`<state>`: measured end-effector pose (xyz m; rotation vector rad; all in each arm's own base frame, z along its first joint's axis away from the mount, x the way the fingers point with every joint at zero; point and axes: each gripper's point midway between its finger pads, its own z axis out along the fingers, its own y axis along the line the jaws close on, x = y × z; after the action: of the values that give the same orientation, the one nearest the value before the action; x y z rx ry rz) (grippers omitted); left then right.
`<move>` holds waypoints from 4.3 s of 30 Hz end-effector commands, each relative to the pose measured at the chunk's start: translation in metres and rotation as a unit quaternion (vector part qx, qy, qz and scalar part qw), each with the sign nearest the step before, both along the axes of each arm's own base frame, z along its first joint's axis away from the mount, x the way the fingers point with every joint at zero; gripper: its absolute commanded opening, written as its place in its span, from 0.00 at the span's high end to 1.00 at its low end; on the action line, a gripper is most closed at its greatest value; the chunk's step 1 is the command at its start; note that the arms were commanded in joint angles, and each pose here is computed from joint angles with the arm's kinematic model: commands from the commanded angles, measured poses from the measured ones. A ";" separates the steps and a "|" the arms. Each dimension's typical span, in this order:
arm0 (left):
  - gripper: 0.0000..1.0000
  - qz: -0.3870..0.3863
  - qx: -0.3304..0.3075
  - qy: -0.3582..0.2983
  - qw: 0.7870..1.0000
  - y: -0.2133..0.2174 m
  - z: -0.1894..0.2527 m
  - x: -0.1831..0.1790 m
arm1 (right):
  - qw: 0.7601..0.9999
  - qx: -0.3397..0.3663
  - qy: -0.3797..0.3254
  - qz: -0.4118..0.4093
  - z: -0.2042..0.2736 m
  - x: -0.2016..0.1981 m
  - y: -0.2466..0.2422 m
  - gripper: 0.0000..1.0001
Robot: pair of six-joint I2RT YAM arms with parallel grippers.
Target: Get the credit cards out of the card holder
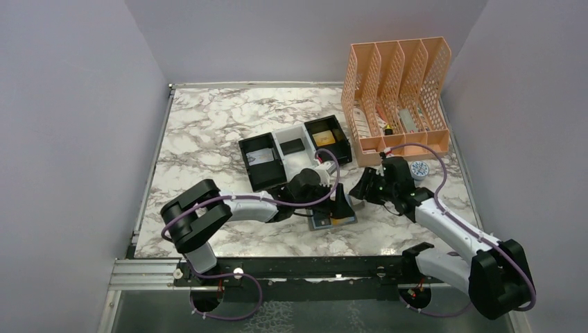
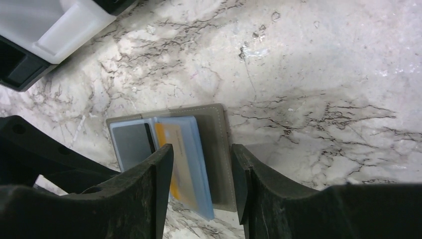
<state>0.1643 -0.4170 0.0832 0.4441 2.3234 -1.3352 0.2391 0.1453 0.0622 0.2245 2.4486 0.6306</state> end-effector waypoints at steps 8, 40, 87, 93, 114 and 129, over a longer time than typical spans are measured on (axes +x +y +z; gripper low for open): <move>0.27 0.093 0.050 -0.022 0.994 0.036 -0.004 0.016 | 0.981 0.118 -0.038 0.148 0.030 -0.017 0.050 0.64; 0.57 0.087 0.105 0.029 0.990 0.019 -0.060 0.019 | 0.993 0.048 0.084 0.067 -0.054 -0.034 0.022 0.72; 0.76 0.065 0.093 0.038 0.993 0.004 -0.062 0.018 | 0.999 0.009 0.041 0.012 -0.026 -0.024 0.000 0.67; 0.76 0.064 0.094 0.036 0.993 0.005 -0.061 0.018 | 0.999 -0.023 0.023 -0.013 -0.018 -0.012 -0.012 0.64; 0.70 0.061 0.076 0.052 0.994 0.009 -0.050 0.009 | 0.989 0.097 0.105 0.041 -0.046 -0.067 0.020 0.68; 0.84 0.099 0.028 0.071 0.992 0.016 -0.028 0.011 | 0.992 0.079 0.100 0.020 -0.048 -0.066 0.012 0.70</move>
<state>0.1716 -0.3965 0.0316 0.1672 2.5210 -1.1623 0.1917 0.1632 0.0265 0.2926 2.5130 0.8995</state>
